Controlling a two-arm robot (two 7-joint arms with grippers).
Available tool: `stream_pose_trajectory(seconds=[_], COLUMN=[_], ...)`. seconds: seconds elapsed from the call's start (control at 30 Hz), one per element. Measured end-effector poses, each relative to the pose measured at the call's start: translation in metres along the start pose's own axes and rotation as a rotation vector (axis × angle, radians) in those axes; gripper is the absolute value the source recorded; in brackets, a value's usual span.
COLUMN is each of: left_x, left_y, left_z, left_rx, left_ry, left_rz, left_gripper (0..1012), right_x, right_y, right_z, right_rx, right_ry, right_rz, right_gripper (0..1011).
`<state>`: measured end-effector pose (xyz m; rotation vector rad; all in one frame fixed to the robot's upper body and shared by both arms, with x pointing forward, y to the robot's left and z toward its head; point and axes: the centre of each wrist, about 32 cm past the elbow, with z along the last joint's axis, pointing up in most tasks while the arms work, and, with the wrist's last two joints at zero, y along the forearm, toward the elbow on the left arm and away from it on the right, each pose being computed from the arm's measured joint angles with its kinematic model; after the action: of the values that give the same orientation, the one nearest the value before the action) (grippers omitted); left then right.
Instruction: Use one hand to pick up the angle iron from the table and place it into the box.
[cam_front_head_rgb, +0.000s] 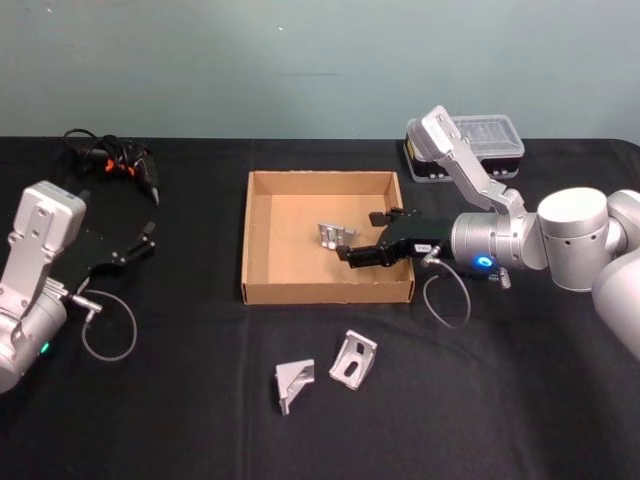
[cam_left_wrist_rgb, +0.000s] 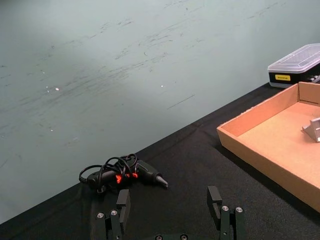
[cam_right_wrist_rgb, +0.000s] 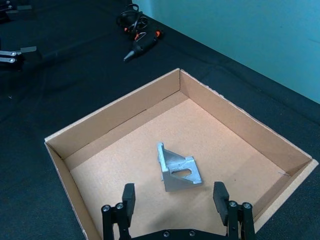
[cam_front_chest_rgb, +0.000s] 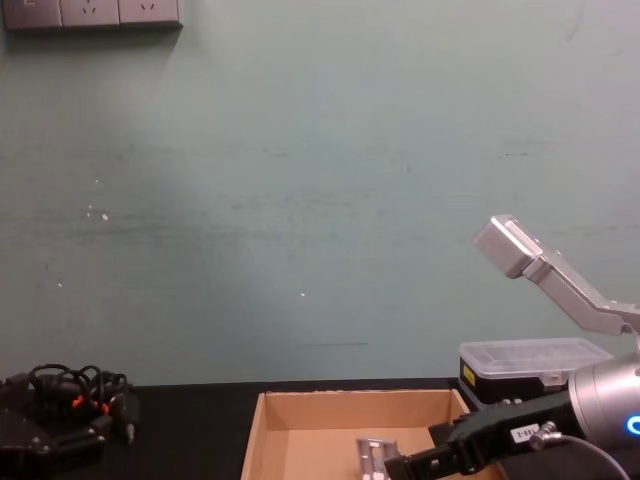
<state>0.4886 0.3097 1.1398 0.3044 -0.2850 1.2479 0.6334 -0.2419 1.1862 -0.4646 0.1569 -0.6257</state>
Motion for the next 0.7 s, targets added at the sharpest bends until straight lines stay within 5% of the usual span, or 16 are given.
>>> stream_pose_trajectory(seconds=[0.37, 0.7], left_x=[0.0000, 0.0000], left_y=[0.0000, 0.0000], left_z=[0.0000, 0.0000], left_rx=[0.000, 0.000], left_ry=[0.000, 0.000], left_rz=[0.000, 0.000], left_gripper=[1011, 1011], right_x=[-0.007, -0.029], right_y=[-0.025, -0.063], right_z=[0.002, 0.000], right_rx=[0.068, 0.074], right_ry=[-0.023, 0.010], right_rz=[0.037, 0.107], right_gripper=[1000, 1000])
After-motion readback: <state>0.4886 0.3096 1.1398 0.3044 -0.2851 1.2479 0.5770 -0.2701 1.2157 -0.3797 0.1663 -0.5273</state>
